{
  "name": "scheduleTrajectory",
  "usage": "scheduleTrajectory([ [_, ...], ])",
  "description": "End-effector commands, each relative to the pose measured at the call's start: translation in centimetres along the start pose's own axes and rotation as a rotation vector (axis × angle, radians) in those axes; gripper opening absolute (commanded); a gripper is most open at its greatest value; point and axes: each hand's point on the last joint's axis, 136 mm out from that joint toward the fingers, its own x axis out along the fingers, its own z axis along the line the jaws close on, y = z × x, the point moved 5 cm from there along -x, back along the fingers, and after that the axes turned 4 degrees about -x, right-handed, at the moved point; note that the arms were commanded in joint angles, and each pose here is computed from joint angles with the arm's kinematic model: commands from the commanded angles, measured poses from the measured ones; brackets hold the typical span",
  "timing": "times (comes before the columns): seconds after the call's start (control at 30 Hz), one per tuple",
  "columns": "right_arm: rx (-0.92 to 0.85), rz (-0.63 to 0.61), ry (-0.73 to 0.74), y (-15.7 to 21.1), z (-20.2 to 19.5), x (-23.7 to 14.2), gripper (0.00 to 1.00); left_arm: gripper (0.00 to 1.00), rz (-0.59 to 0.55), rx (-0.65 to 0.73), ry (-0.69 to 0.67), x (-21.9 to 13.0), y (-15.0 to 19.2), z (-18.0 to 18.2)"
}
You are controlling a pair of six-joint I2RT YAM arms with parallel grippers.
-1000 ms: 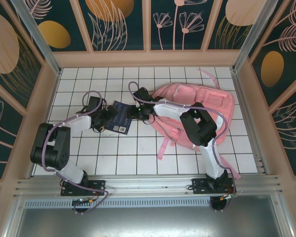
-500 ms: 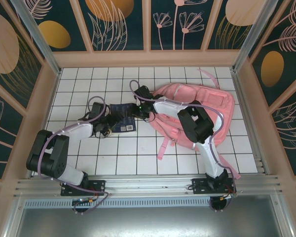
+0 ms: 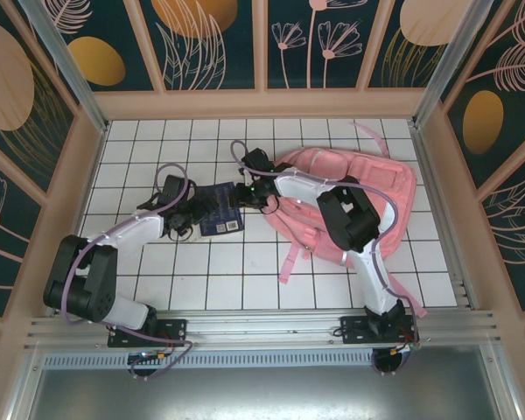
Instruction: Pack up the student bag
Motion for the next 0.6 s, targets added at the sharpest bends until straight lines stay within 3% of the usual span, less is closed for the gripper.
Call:
scheduleTrajectory([
  [0.0,-0.011,0.039,-0.008,0.0,-0.5,0.4,0.46,0.92,-0.031,0.028,-0.040,0.5,-1.4,-0.2],
  [0.57,0.040,0.080,-0.133,0.7,0.9,2.6,0.46,0.89,0.061,-0.050,0.037,3.3,-0.1,-0.2],
])
